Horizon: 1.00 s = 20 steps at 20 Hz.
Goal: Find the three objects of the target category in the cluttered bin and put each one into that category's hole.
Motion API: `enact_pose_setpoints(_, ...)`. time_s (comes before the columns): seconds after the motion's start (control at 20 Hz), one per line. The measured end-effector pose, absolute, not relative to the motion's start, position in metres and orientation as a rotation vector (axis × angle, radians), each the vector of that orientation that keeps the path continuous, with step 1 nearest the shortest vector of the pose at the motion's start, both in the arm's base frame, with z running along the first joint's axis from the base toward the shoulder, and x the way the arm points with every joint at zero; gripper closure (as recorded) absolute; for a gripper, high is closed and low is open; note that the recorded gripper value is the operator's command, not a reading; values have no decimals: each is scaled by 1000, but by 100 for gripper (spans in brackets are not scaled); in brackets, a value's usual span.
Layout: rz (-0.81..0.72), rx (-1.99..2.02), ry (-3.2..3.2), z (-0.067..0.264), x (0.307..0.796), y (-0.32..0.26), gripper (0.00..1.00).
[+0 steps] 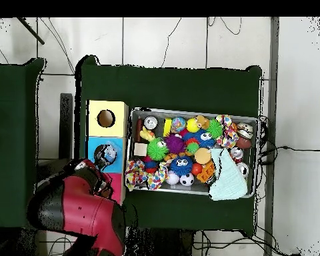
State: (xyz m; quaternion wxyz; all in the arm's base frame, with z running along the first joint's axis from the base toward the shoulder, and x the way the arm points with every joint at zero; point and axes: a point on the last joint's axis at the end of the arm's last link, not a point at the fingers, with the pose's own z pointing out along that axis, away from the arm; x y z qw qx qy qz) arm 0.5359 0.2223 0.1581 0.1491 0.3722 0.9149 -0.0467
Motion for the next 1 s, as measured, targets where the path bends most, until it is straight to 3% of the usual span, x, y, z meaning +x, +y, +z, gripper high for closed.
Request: enact_pose_setpoints(1.0,-265,1068,2628,133,526,203,100)
